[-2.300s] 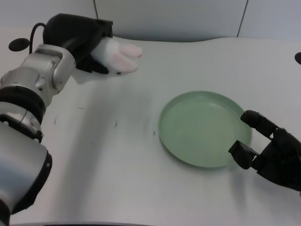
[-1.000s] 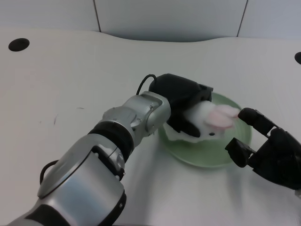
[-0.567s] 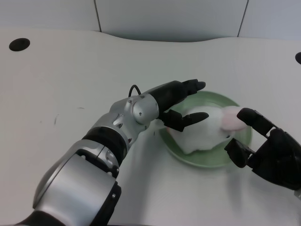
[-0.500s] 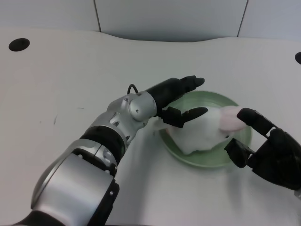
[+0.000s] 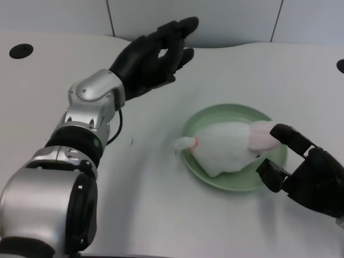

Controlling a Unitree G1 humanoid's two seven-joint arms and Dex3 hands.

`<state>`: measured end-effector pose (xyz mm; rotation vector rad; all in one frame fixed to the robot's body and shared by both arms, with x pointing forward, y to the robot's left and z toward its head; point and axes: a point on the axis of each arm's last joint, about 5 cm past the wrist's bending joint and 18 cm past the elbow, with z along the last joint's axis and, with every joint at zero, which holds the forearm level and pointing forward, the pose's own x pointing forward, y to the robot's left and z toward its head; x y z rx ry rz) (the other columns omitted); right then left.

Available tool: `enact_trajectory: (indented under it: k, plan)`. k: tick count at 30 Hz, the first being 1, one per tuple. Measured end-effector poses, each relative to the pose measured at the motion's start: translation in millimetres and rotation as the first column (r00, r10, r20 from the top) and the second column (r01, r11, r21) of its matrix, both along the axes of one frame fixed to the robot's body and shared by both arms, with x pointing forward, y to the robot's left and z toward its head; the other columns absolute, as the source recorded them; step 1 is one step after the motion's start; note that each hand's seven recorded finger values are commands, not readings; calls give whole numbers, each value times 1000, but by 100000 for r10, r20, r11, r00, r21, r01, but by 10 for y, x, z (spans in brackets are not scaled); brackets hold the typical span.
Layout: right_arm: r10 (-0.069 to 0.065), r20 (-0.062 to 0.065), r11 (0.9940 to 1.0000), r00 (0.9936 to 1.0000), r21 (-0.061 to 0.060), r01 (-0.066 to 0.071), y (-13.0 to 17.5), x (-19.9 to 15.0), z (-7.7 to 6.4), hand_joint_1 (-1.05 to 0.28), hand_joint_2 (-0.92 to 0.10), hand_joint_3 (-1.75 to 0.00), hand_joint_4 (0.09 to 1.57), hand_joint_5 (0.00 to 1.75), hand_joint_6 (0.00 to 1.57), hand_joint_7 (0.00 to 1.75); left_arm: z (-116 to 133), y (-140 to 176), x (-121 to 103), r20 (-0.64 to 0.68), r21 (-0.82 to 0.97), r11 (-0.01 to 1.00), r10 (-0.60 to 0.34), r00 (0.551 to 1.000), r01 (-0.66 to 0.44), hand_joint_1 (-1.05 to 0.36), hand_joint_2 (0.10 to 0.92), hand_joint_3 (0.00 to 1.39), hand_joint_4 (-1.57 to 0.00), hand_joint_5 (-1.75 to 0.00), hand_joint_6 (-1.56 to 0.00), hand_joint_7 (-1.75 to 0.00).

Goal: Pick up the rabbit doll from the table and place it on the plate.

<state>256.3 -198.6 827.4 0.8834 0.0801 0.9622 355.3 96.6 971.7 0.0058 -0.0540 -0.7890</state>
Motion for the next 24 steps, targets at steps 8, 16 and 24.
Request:
enact_trajectory:
  k: [8, 16, 24]
  plan:
    - [-173, -1015, 99997, 99995, -819, 165, -35, -6, -8, -732, -921, -329, 516, 1746, 565, 1166, -564, 610, -232, -15114, -22670, 97142, 3631, 98784, -7039, -1048, 921, 687, -117, -74, -41, -11]
    - [641, -1467, 99991, 99987, -1160, -658, -24, 7, -4, -731, -921, -339, 502, 1746, 549, 1142, -1060, 932, -575, -41035, -39600, 86450, 13496, 90189, -30955, -753, 921, 415, -457, -1220, -779, -229]
    - [51, -2197, 99976, 99976, -2191, -99, -21, 8, -6, -746, -921, -316, 502, 1746, 537, 1189, -1336, 1151, -947, -46374, -46712, 77505, 19502, 86424, -42555, -718, 921, 522, -240, -1740, -321, -1361]
